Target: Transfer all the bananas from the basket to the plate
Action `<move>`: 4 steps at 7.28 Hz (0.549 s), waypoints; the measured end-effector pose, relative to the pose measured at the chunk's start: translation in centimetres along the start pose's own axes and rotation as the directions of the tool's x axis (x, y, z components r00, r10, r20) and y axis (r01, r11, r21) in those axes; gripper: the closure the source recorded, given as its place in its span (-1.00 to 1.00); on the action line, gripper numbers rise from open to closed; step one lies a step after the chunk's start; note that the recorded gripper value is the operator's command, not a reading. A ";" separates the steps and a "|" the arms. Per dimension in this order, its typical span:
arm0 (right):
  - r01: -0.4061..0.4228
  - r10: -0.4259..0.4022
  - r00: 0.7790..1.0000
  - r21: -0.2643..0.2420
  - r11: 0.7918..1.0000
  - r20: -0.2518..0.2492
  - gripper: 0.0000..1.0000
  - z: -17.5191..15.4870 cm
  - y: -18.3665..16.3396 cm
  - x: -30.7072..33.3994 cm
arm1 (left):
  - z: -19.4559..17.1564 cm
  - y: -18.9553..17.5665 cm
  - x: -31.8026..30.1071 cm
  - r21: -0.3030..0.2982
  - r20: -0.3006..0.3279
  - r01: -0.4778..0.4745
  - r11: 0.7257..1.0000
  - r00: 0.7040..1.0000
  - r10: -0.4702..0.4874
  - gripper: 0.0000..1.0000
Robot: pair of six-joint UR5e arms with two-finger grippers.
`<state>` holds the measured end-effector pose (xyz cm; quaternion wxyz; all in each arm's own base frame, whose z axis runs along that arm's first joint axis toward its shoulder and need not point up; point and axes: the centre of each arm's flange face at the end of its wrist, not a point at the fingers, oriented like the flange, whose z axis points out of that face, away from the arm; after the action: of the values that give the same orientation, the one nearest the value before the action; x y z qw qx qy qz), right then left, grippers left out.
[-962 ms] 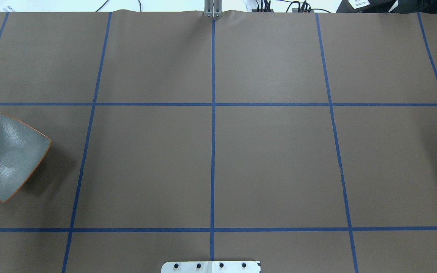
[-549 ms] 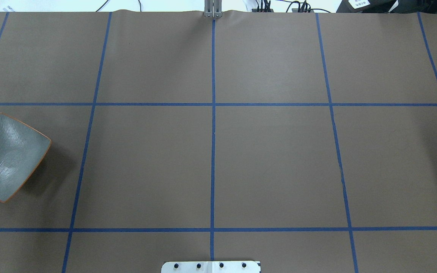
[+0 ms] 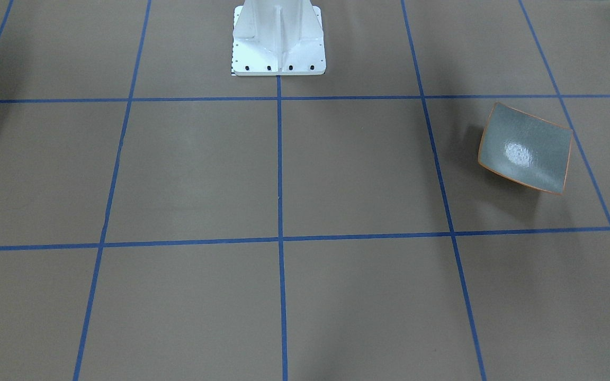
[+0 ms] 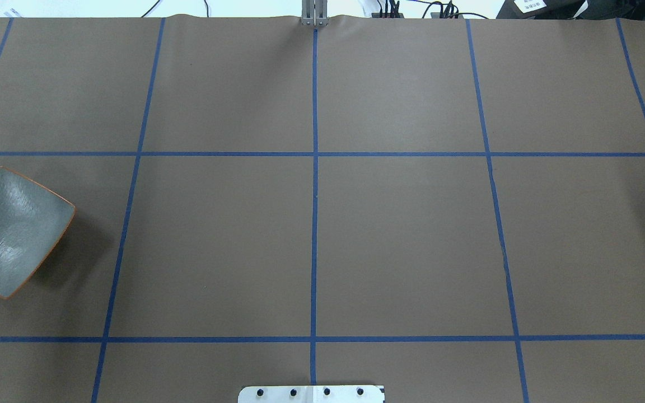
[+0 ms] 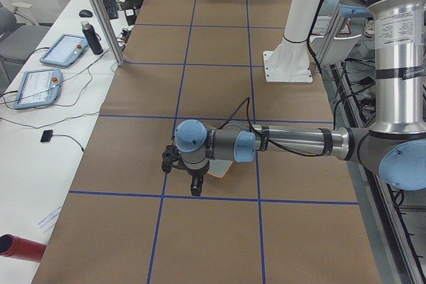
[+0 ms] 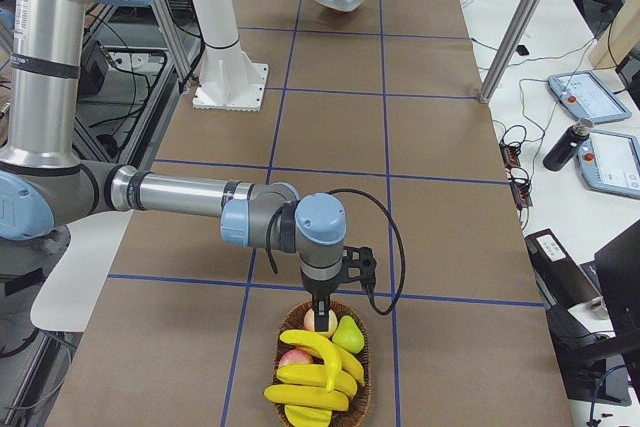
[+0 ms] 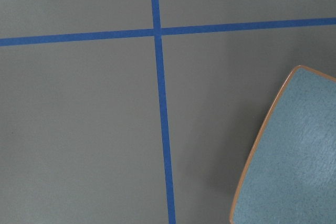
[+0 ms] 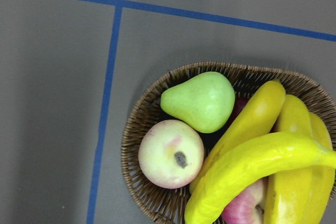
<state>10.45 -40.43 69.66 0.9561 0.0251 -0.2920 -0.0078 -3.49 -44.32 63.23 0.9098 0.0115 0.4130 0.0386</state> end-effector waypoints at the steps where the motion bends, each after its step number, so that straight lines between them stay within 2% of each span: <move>1: -0.052 0.052 0.998 0.025 0.998 -0.019 -0.97 2.1 -0.4 0.1 | 0.0 0.0 0.0 -0.001 0.000 0.001 1.000 1.000 -0.001 -1.00; 4: -0.150 0.154 0.985 0.046 0.988 -0.077 -0.97 4.5 -1.1 -1.2 | 0.1 0.1 -0.1 -0.002 0.000 0.002 1.000 1.000 -0.002 -1.00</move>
<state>6.96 -41.71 72.71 0.9642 0.0224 -0.2543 0.0721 -3.49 -44.27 63.40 0.9099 0.0100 0.4130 0.0382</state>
